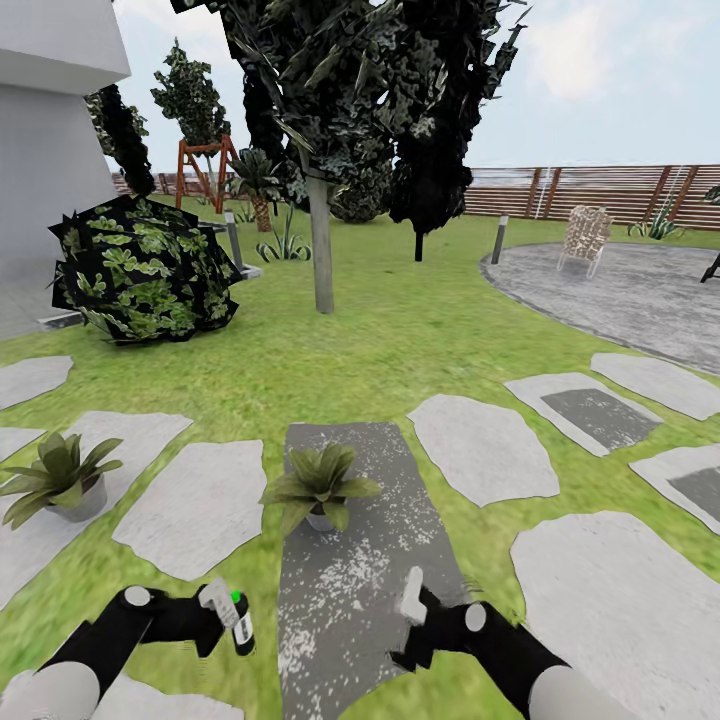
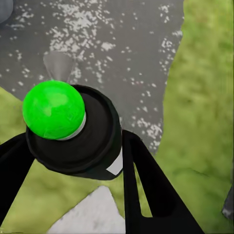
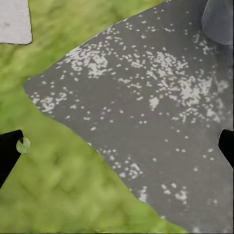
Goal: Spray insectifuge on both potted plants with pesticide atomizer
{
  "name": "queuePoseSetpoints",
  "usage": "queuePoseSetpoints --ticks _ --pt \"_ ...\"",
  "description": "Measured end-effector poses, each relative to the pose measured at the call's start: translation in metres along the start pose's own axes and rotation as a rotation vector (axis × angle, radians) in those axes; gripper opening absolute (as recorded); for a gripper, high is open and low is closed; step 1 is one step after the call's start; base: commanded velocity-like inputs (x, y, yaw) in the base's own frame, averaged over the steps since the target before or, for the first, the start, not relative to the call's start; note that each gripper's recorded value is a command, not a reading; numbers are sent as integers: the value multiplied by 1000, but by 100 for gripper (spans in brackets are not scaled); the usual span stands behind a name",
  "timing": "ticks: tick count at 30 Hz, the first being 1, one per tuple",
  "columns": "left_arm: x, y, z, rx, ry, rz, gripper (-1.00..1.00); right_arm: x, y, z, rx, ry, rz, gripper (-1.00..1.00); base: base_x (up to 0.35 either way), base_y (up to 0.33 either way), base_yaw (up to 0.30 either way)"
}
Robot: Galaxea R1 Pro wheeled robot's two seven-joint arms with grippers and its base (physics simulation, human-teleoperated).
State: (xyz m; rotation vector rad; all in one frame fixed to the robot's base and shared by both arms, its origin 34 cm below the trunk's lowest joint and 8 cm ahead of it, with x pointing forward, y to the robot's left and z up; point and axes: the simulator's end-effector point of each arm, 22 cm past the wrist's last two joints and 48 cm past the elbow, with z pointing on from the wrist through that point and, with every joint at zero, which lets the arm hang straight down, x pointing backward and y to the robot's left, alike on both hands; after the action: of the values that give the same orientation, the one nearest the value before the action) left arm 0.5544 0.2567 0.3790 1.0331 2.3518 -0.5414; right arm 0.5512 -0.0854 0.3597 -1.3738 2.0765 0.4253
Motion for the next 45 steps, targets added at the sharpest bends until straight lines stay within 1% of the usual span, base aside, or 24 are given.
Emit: queuePoseSetpoints --ticks 1,3,6,7,11,12,13,14,15,16,17,19,21,22,25,31,32,33,35,36,37,41,42,45 --pt "-1 3 -1 -10 -7 -11 -100 10 -4 1 43 4 8 100 0 0 0" --pt "-1 8 -2 -31 -17 -27 -100 47 -10 1 177 32 36 100 0 0 0" --pt "1 13 -2 -55 -17 -38 -100 79 -14 -7 324 41 60 100 0 0 0" --pt "4 14 0 -66 -12 -48 -100 91 -12 -13 388 36 74 100 0 0 0" --pt "17 12 5 -81 27 -106 -100 133 8 -32 542 62 143 100 0 0 0" --pt "23 11 5 -84 51 -137 -100 150 9 -46 609 57 207 100 0 0 0" --pt "25 11 6 -86 61 -152 -100 157 7 -54 643 48 244 100 0 0 0" --pt "26 12 5 -89 70 -168 -100 168 2 -65 692 40 302 100 0 0 0" --pt "26 12 5 -91 72 -185 -100 179 -3 -75 735 40 356 100 0 0 0" --pt "26 13 5 -92 71 -197 -100 187 -5 -81 763 44 391 100 0 0 0" --pt "25 13 5 -92 70 -208 -100 201 -11 -93 810 54 450 100 0 0 0" --pt "21 15 4 -94 70 -247 -100 221 -19 -110 880 68 536 100 0 0 0" --pt "23 15 3 -93 96 -300 -100 237 -25 -123 947 76 630 100 0 0 0" --pt "21 18 1 -96 116 -343 -100 245 -27 -131 985 82 686 100 0 0 0" --pt "-2 39 -11 -125 146 -427 -100 251 -29 -135 1009 78 740 100 0 0 0" --pt "-52 73 -40 -162 211 -581 -100 253 -26 -134 1004 80 751 100 0 0 0" --pt "-66 79 -50 -169 231 -632 -100 253 -25 -134 1004 81 753 100 0 0 0" --pt "-73 82 -55 -171 247 -666 -100 253 -25 -134 1004 81 753 100 0 0 0" --pt "-80 82 -64 -178 298 -703 -100 253 -25 -134 1004 82 754 100 0 0 0" --pt "-81 82 -66 -183 325 -700 -100 253 -25 -134 1004 81 754 100 0 0 0" --pt "-80 80 -67 -197 376 -669 -100 253 -24 -133 1001 81 755 100 0 0 0" --pt "-69 74 -66 -219 463 -602 -100 250 -21 -130 994 78 761 100 0 0 0" --pt "-90 69 -58 -232 487 -509 -100 241 -15 -120 978 68 768 100 0 0 0" --pt "-90 67 -57 -231 489 -507 -100 241 -14 -120 980 68 774 100 0 0 0"
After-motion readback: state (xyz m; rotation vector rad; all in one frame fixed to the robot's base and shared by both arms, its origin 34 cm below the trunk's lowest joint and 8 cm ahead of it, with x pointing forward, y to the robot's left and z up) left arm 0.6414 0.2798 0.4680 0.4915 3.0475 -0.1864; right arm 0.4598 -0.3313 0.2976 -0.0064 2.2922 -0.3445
